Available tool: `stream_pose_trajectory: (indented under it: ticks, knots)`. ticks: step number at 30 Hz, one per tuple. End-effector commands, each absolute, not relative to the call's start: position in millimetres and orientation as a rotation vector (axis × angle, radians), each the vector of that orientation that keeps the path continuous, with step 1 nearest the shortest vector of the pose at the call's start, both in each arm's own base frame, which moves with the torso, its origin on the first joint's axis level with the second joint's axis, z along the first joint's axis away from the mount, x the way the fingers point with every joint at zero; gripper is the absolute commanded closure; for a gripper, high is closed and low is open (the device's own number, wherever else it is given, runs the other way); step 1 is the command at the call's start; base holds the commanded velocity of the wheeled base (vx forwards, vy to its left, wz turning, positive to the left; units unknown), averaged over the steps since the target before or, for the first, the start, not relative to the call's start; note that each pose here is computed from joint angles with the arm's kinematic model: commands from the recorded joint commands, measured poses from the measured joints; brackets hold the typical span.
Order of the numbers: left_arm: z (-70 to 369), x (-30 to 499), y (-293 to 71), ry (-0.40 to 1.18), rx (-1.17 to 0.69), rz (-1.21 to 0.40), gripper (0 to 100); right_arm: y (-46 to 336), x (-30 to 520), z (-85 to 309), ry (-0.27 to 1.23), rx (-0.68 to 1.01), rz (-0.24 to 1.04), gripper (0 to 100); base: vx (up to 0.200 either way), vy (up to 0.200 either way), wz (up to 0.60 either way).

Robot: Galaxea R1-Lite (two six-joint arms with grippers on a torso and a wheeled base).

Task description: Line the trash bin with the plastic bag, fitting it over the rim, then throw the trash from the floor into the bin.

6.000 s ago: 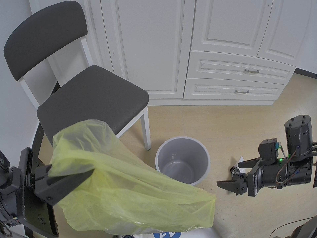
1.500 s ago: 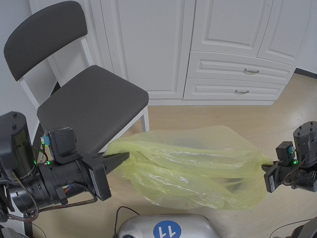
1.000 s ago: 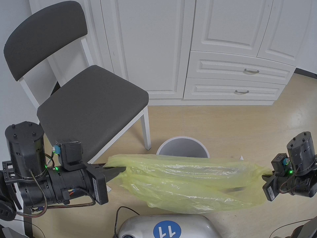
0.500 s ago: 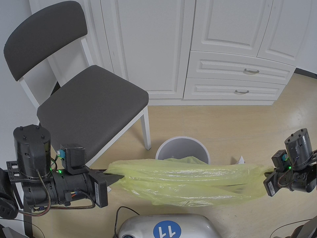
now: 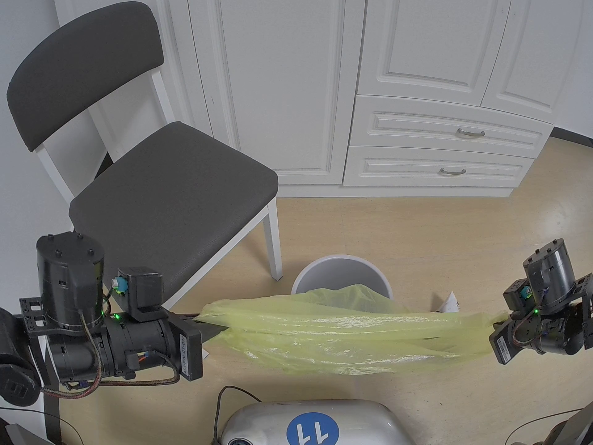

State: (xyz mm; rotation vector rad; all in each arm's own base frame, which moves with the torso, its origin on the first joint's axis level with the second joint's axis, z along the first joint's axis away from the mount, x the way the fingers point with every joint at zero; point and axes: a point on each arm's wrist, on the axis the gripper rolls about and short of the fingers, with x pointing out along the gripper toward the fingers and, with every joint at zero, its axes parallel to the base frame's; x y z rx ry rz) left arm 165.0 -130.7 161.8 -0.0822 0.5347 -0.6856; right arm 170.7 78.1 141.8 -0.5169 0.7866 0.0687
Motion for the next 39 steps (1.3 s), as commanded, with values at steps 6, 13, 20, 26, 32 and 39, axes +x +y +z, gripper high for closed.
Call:
stream_pose_trajectory:
  ticks: [6,13,20,26,32,39]
  knots:
    - [159,170,-130,0.544,-0.073,-0.667,100,78,171,142,0.784,-0.515,0.068,100,0.000,0.000,0.00]
    - [158,173,-126,0.538,-0.056,-0.653,100,78,172,142,0.786,-0.514,0.065,100,0.000,0.000,0.00]
    - [156,179,-123,0.544,-0.062,-0.623,100,77,174,142,0.792,-0.512,0.054,100,0.000,0.000,0.00]
    - [156,179,-123,0.543,-0.061,-0.622,100,76,175,142,0.793,-0.511,0.049,100,0.000,0.000,0.00]
    - [157,179,-123,0.538,-0.062,-0.623,100,76,175,142,0.793,-0.511,0.049,100,0.000,0.000,0.00]
    - [157,178,-123,0.538,-0.061,-0.629,100,76,175,142,0.792,-0.511,0.049,100,0.000,0.000,0.00]
